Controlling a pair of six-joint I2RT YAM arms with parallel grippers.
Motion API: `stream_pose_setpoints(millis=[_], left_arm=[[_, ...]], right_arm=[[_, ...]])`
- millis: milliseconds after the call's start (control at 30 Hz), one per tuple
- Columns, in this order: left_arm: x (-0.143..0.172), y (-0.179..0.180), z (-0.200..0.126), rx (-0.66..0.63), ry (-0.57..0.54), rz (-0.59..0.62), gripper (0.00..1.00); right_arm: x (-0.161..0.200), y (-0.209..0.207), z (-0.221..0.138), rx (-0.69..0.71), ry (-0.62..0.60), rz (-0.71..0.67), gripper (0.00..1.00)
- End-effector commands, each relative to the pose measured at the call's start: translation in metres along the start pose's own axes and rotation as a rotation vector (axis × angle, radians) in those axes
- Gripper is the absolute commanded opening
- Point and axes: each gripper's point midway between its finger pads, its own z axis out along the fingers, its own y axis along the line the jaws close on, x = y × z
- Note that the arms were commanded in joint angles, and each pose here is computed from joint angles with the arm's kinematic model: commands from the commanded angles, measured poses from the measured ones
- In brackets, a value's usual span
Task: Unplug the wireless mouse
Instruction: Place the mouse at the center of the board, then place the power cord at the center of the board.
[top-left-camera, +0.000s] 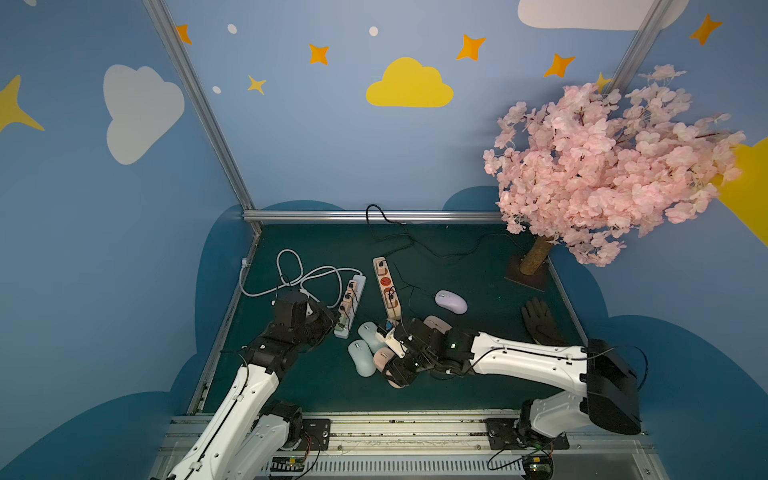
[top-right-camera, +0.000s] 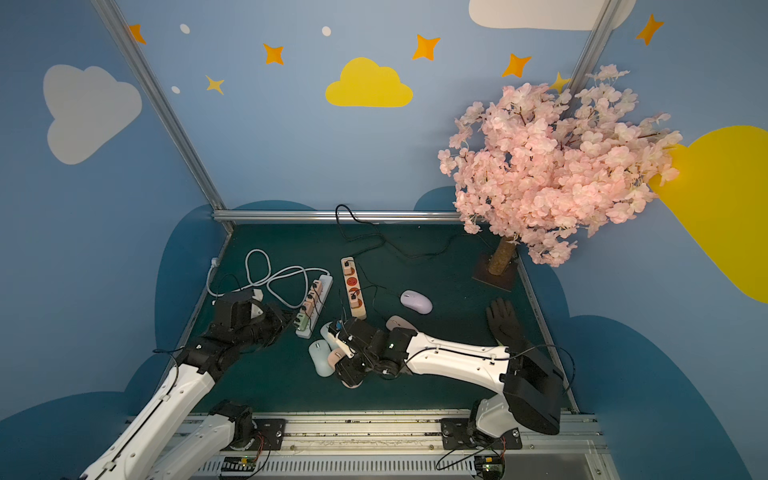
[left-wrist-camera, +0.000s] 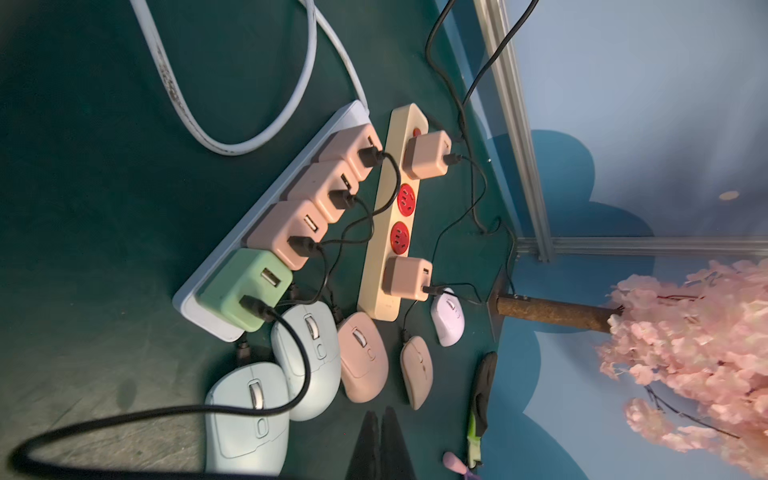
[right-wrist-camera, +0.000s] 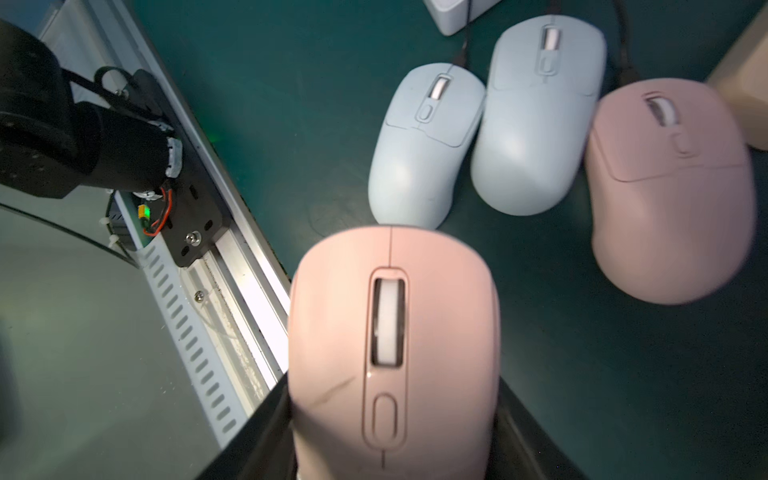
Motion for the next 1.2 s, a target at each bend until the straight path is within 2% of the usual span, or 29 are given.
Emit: stream_pose_setpoints(millis=[0,67,233,467,667,933,1167], left_arm=[[0.002,-0.003,-0.006,-0.022,0.021,0.1,0.04],[0.007,0.0,-0.005,-0.046,0.048,0.149,0.04],[0.017,0.015,-0.003,-0.127,0.1,0.233,0.04],[0.019,0.026,-0.003,-0.171,0.106,0.244,0.04],[0.02,0.028,-0.004,-0.175,0.106,0.245,0.04],[0.021,0.027,-0.005,-0.167,0.112,0.241,0.04],[0.024,0.033,-0.007,-0.189,0.124,0.236,0.04]], right_arm=[[0.014,-0.041,-0.026,0.223,-0.02,0.128,0.0],[0.031,-0.069,-0.042,0.365,-0.006,0.222,0.0],[0.087,-0.12,-0.081,0.599,0.107,0.372,0.0],[0.142,-0.169,-0.104,0.721,0.13,0.565,0.0],[0.152,-0.186,-0.102,0.667,0.103,0.698,0.0],[0.156,-0.21,-0.083,0.634,0.194,0.798,0.0],[0.17,-0.215,-0.061,0.535,0.321,0.896,0.02]])
